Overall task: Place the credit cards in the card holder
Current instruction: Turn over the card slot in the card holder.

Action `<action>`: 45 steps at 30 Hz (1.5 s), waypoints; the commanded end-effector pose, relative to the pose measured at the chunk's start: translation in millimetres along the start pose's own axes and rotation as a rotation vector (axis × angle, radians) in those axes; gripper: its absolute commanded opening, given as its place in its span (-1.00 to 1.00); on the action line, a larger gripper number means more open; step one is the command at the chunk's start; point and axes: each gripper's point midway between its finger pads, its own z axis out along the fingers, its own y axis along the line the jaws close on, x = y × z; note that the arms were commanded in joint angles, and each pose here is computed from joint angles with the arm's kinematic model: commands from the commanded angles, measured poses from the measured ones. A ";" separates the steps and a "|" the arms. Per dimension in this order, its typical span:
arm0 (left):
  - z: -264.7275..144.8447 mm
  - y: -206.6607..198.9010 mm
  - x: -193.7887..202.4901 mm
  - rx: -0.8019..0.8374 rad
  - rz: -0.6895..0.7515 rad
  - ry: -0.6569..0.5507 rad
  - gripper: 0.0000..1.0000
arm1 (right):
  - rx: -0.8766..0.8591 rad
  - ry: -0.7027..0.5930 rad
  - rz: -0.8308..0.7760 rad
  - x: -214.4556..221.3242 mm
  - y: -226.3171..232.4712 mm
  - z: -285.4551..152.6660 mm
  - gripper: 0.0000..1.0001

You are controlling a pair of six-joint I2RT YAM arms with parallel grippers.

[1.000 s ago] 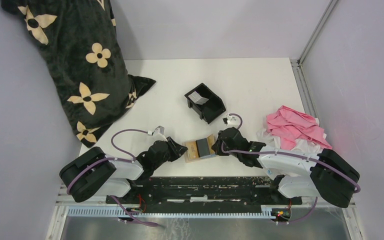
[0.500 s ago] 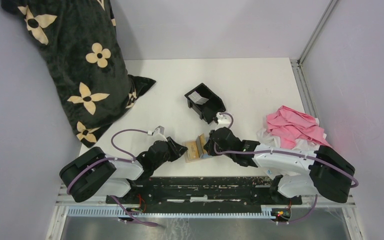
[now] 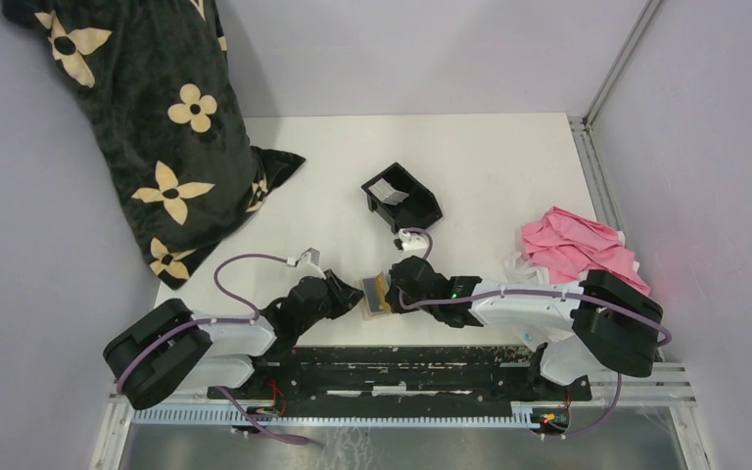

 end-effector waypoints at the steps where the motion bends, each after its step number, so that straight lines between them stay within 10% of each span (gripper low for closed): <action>1: -7.1 13.8 -5.6 -0.065 -0.013 -0.035 -0.39 | -0.032 -0.066 0.001 -20.7 17.5 0.3 -0.98; 45: -3.3 5.1 1.0 -0.105 0.023 0.002 -0.41 | -0.080 -0.042 0.144 -14.7 -31.1 10.0 -0.98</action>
